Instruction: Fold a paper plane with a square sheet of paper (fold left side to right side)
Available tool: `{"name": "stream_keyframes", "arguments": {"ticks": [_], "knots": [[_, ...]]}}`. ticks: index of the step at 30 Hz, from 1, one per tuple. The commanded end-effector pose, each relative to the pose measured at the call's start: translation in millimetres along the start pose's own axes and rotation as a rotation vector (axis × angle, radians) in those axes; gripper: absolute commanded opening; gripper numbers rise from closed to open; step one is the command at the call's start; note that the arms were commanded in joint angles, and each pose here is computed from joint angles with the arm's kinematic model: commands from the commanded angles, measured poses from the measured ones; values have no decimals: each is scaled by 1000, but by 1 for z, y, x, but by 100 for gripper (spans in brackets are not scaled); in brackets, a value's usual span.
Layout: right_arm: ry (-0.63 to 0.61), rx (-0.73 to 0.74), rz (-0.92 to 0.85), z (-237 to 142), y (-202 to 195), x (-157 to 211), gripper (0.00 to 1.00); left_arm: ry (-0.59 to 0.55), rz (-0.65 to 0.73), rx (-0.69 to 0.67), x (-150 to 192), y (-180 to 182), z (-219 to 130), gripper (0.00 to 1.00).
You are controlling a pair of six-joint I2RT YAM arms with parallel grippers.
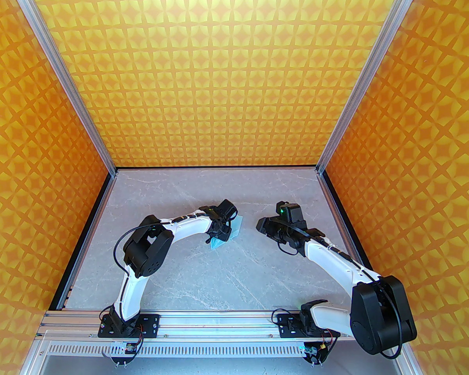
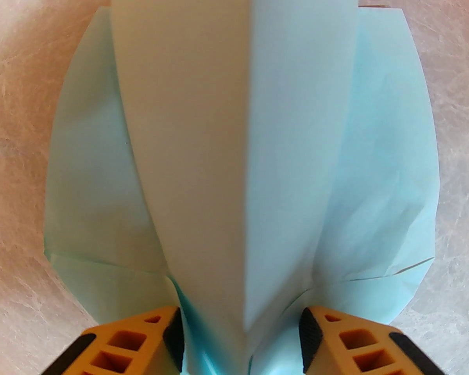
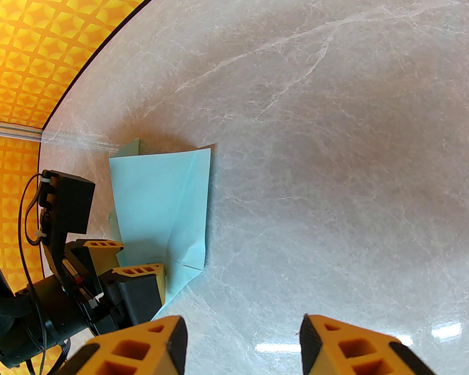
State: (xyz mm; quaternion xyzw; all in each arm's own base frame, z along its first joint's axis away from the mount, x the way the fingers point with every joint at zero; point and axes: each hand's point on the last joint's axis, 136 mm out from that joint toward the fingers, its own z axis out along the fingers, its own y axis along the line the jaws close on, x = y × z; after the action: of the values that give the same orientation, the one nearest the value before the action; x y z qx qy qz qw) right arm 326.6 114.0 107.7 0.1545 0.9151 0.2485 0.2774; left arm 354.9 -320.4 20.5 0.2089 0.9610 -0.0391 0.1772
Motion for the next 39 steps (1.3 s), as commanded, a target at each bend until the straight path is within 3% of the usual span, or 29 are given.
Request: {"name": "stream_keyframes", "arguments": {"ticks": [1, 3, 5, 7, 10, 14, 19, 23, 26, 27, 31, 37, 39], "knots": [[-15, 4, -35, -9, 1, -2, 57, 22, -1, 10, 6, -3, -21, 58], [-30, 4, -46, -14, 2, -4, 64, -44, -14, 31, -14, -4, -48, 63], [-51, 3, -67, -22, 4, -8, 71, -92, -27, 46, -24, -3, -72, 74], [-85, 45, -101, -32, 0, -13, 76, -141, -48, 62, -32, 2, -98, 97], [-167, 139, -151, -52, -11, -27, 86, -201, -94, 76, -32, 16, -130, 99], [-377, 276, -170, -79, -37, -47, 99, -305, -272, 56, -25, 66, -164, 99], [-647, 307, -269, -101, -47, -67, 99, -437, -595, -173, 14, 193, -187, 99], [-695, 418, -403, -96, -58, -77, 99, -487, -759, -384, 53, 272, -193, 99], [-736, 501, -452, -83, -70, -86, 99, -581, -680, -484, 52, 293, -192, 99], [-738, 514, -459, -76, -72, -89, 99, -585, -616, -521, 52, 297, -190, 99], [-740, 547, -502, -45, -76, -101, 99, -529, -614, -682, 75, 340, -168, 99], [-717, 483, -569, -12, -72, -114, 99, -677, -514, -659, 72, 345, -129, 99], [-661, 425, -544, -6, -78, -111, 99, -663, -459, -645, 65, 343, -125, 99]]}}
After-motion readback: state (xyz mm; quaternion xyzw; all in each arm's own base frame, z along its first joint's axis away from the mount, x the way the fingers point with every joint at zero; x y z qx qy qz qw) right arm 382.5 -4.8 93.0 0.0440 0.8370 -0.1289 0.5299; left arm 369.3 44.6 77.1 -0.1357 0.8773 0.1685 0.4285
